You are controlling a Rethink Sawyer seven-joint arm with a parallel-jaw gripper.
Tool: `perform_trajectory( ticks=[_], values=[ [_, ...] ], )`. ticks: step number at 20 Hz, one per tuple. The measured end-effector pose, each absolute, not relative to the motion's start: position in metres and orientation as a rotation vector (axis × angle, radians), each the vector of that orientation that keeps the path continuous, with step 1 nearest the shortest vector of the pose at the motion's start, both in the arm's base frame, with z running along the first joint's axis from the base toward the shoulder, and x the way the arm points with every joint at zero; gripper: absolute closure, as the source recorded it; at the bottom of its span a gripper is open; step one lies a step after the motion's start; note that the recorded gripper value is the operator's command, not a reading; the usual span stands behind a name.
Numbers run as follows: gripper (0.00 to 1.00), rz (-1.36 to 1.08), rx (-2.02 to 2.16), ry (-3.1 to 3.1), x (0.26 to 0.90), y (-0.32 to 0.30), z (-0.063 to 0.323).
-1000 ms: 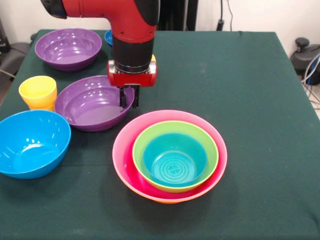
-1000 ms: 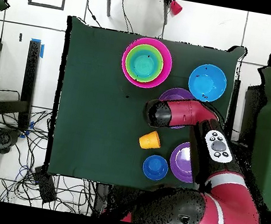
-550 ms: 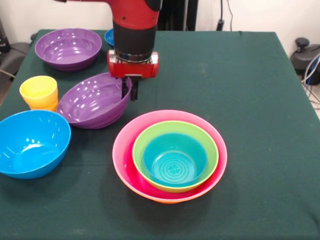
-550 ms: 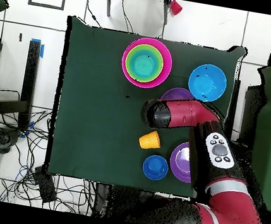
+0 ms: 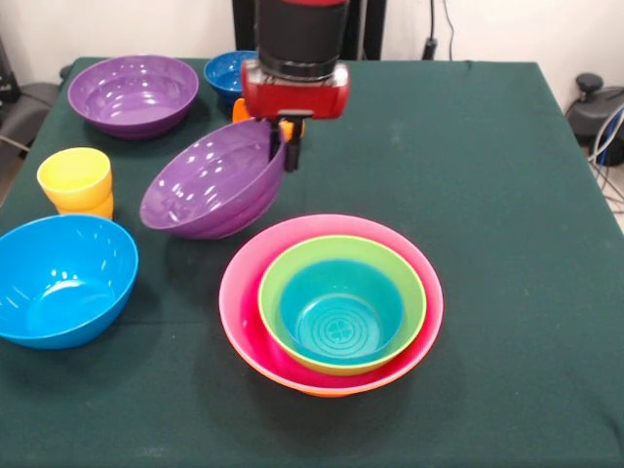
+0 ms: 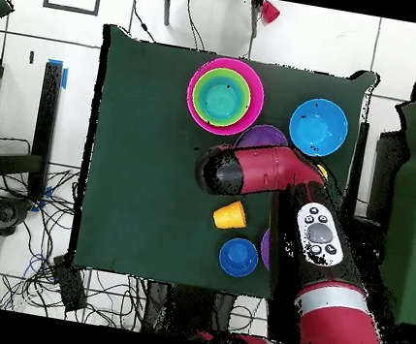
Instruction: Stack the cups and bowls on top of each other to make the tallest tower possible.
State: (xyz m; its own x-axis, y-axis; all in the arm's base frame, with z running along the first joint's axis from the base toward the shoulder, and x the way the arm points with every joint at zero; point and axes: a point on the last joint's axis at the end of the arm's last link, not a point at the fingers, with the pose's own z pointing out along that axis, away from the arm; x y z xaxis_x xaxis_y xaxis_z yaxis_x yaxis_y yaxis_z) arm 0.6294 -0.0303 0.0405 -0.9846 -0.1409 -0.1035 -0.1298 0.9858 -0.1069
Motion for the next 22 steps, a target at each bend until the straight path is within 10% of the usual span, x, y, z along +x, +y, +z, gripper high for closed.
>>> perform_trajectory(
  ticks=[22],
  values=[
    [1.00,-0.105,-0.092,3.083,0.641,0.005,0.096]
  ],
)
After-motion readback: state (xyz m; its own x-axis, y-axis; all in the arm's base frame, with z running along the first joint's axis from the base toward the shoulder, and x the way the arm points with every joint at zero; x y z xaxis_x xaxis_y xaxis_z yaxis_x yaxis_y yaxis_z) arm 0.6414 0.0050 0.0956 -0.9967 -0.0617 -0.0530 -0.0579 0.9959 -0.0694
